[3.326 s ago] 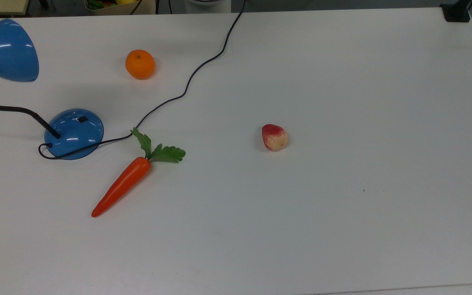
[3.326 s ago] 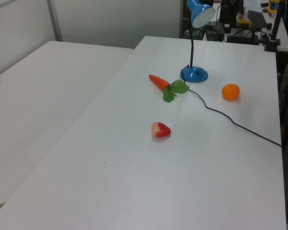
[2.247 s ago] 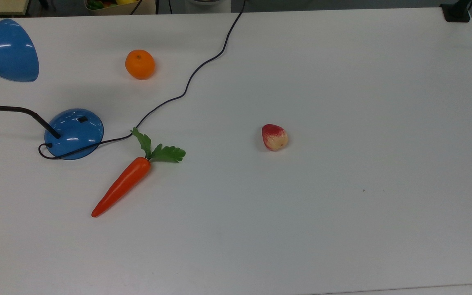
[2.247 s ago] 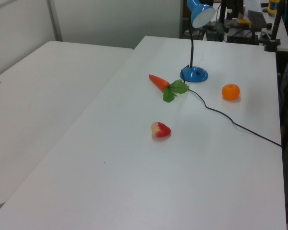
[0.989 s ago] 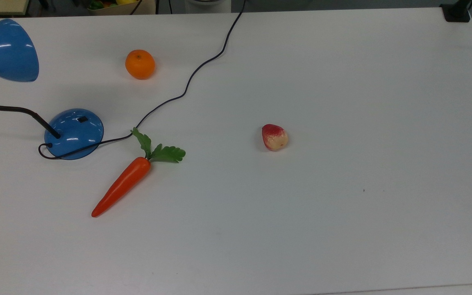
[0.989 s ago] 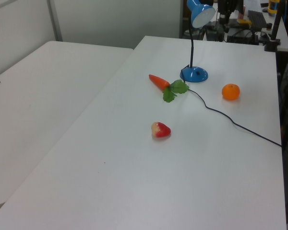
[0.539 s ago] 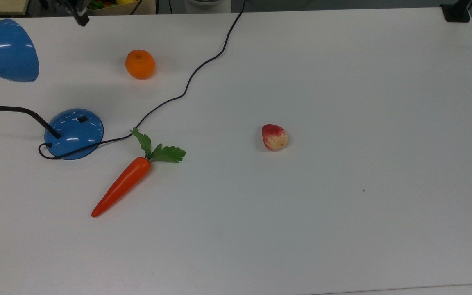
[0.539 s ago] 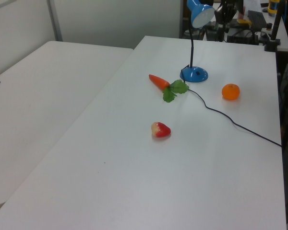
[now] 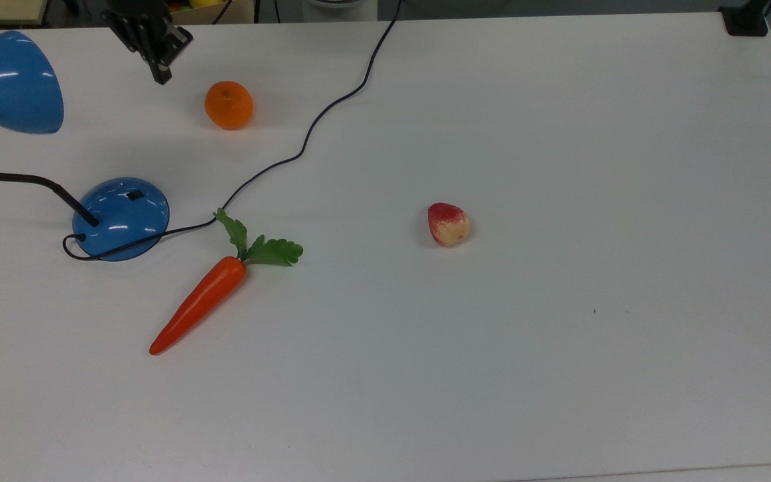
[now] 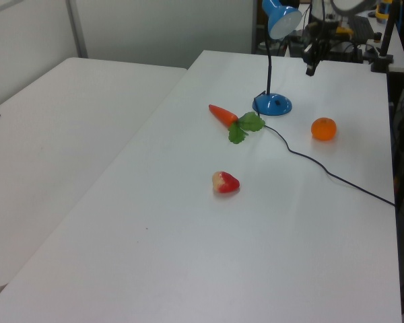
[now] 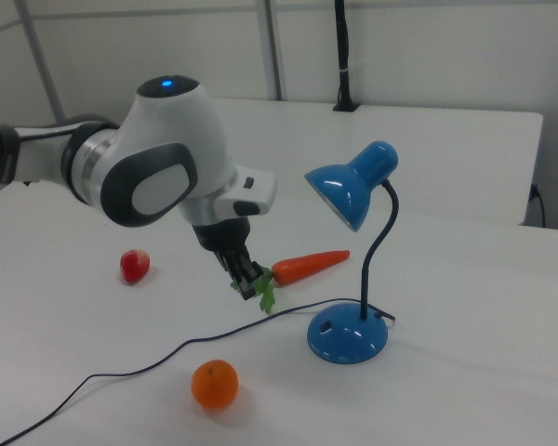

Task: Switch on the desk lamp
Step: 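Move the gripper over the blue lamp base toward its button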

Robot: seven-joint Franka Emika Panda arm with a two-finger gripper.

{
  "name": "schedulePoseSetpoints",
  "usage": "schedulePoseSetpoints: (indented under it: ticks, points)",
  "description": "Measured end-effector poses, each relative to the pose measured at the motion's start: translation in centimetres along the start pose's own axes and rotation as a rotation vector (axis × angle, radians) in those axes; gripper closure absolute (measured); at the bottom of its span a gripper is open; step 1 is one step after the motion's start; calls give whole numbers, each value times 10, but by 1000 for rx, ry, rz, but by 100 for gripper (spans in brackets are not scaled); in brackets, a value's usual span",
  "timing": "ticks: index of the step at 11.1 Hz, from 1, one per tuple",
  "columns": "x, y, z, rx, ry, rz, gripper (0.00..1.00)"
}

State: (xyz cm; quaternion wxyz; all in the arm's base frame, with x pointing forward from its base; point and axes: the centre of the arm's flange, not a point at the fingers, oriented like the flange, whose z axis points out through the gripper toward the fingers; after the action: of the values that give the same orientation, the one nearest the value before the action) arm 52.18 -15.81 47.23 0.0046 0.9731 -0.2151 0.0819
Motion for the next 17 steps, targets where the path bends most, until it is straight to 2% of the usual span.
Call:
schedulePoseSetpoints:
  ticks: [2,6,15,17]
  points:
    - [-4,-7,11,-8,66,56,99]
    - [-1,-12,27,26,185,139,99]
    - [20,-12,55,32,222,213,99]
    - [28,-3,60,39,265,231,99]
